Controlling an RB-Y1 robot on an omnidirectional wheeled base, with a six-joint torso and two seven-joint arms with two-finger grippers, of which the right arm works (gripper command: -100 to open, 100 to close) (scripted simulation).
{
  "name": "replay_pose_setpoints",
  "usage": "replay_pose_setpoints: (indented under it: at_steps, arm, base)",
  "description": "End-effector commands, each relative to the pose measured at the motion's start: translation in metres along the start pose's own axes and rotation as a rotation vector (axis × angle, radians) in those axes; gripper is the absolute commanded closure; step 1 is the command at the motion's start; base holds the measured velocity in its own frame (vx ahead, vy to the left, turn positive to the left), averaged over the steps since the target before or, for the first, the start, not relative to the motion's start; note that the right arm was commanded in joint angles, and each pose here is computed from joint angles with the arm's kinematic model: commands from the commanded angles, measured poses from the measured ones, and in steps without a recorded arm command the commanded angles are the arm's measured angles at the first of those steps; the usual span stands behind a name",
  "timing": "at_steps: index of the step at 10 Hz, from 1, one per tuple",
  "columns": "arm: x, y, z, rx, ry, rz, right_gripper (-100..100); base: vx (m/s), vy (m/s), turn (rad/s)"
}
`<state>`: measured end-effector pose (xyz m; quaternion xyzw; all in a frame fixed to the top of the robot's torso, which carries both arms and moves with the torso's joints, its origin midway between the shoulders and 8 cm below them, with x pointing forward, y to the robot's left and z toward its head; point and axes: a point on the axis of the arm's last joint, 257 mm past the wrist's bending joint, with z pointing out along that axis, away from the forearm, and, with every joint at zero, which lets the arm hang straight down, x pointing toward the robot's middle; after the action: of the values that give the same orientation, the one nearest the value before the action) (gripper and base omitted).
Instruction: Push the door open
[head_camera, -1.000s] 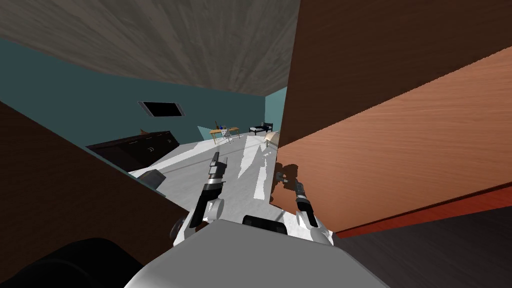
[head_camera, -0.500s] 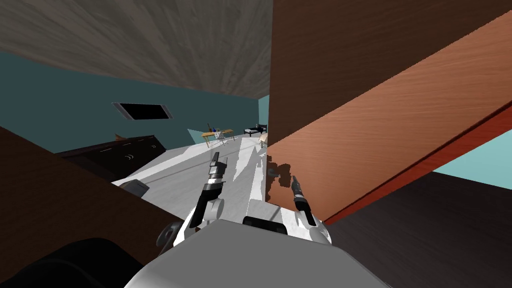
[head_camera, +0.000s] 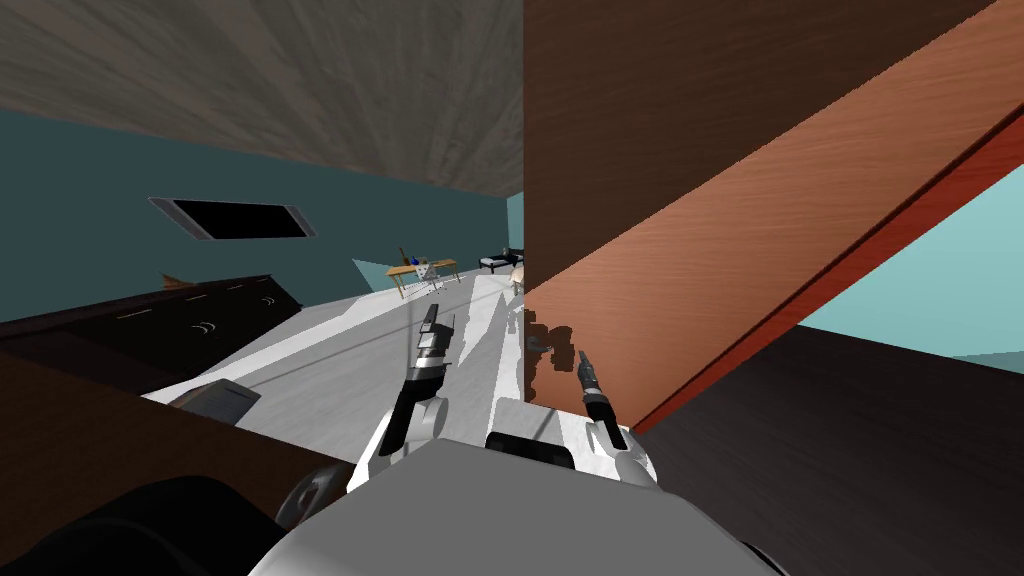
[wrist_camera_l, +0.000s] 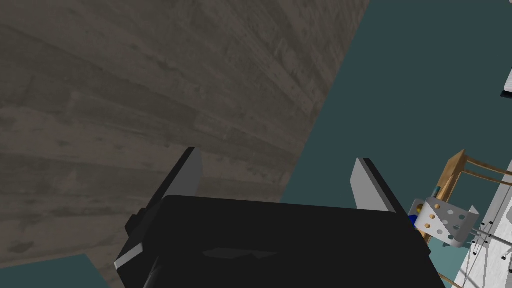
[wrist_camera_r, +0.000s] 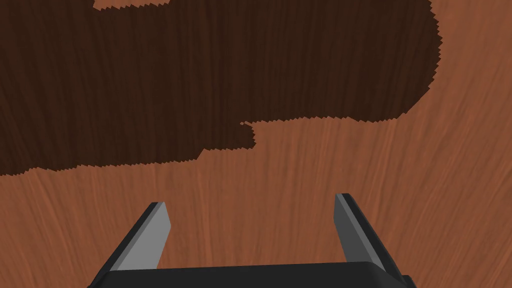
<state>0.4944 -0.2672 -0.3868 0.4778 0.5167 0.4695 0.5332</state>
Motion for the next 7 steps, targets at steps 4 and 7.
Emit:
replay_pose_setpoints:
  at_steps: [4, 7]
  arm:
    - [0.041, 0.000, -0.0025, 0.002, 0.076, 0.012, -100]
    - [0.072, 0.001, -0.0054, 0.002, 0.125, 0.028, -100]
  base:
    - [-0.014, -0.011, -0.175]
    - [-0.034, 0.019, -0.189]
